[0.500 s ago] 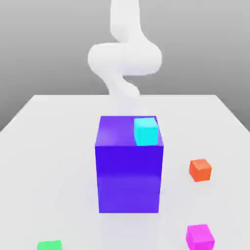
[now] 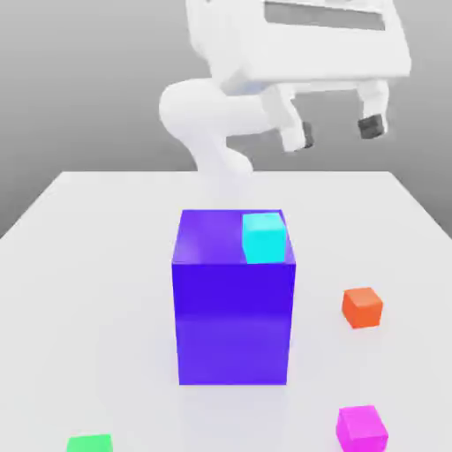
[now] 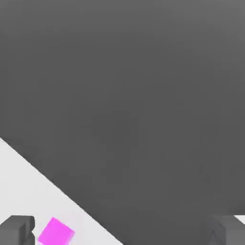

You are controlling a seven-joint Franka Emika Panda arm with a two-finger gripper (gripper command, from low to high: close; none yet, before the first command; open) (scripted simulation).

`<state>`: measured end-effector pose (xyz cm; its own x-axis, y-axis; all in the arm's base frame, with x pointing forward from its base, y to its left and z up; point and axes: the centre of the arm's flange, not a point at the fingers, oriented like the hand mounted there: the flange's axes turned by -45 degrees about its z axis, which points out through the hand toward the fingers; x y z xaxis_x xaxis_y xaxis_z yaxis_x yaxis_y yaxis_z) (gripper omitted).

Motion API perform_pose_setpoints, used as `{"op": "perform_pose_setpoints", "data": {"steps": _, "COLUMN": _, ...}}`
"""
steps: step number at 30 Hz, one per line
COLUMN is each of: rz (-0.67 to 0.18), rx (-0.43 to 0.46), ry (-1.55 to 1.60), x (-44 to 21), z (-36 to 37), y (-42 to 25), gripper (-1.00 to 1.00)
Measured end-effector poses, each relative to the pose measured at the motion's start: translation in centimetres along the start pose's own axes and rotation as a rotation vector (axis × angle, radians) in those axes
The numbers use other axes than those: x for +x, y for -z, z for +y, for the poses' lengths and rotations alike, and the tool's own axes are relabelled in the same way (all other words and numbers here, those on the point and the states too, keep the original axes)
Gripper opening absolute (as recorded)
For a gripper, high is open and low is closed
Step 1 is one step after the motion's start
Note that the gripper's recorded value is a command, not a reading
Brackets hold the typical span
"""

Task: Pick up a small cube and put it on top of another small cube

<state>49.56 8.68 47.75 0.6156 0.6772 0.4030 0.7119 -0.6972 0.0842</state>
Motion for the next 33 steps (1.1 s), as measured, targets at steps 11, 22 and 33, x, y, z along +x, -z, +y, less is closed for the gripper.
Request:
{"op": "perform_pose_setpoints", "data": {"steps": 11, "rz": -0.186, "rx": 0.167, "ry": 0.473, "x": -1.5, "z": -5.4, "y": -17.1, "gripper": 0.00}}
{"op": "perform_pose_setpoints", "data": {"steps": 22, "rz": -0.348, "rx": 0.260, "ry": 0.865, "x": -7.2, "z": -9.7, "y": -30.5, "gripper": 0.00}}
{"op": "perform_pose_setpoints", "data": {"steps": 33, "rz": -0.351, "rx": 0.264, "ry": 0.870, "x": -7.6, "z": -9.8, "y": -31.2, "gripper": -1.00}}
